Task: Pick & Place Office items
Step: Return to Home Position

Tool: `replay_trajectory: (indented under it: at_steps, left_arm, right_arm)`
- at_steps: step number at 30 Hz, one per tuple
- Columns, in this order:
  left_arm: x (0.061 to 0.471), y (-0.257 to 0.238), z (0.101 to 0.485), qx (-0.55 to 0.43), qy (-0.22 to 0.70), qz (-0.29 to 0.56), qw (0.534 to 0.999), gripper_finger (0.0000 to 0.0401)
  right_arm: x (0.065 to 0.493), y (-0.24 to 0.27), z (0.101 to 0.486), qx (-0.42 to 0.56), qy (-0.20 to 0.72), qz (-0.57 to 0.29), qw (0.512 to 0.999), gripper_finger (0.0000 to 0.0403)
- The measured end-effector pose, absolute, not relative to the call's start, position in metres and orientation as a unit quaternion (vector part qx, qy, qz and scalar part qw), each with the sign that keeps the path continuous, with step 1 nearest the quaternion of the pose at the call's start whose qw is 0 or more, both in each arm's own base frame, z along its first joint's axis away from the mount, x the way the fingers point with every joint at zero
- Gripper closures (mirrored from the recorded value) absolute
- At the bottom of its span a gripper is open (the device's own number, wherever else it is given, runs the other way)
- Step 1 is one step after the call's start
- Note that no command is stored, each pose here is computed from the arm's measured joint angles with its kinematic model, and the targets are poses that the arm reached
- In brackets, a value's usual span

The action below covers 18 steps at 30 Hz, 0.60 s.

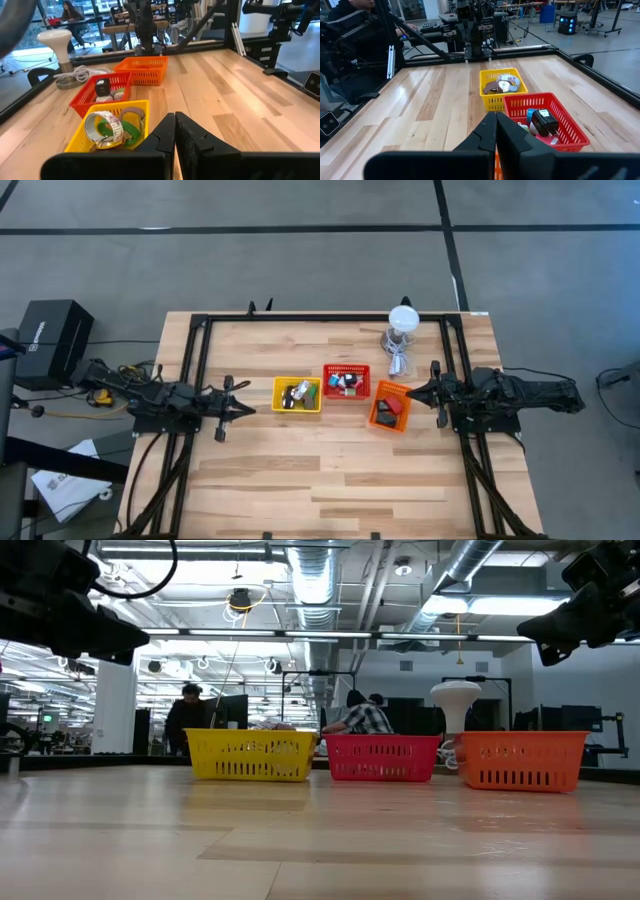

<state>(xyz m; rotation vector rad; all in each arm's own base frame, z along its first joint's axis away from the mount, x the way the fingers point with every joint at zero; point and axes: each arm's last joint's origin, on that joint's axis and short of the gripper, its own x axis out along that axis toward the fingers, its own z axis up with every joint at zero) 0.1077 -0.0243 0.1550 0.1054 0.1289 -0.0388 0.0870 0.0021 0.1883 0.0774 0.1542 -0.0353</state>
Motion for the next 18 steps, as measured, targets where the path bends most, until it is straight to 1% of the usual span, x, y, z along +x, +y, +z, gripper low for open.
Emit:
replay_trajectory:
  at_steps: [18]
  left_arm:
    - [0.1097,-0.0249,0.1521,0.057,0.079,-0.02,0.995,0.0398]
  right_arm:
    - [0.087,0.0021,0.1883,0.039,0.077,-0.018,0.996,0.0402]
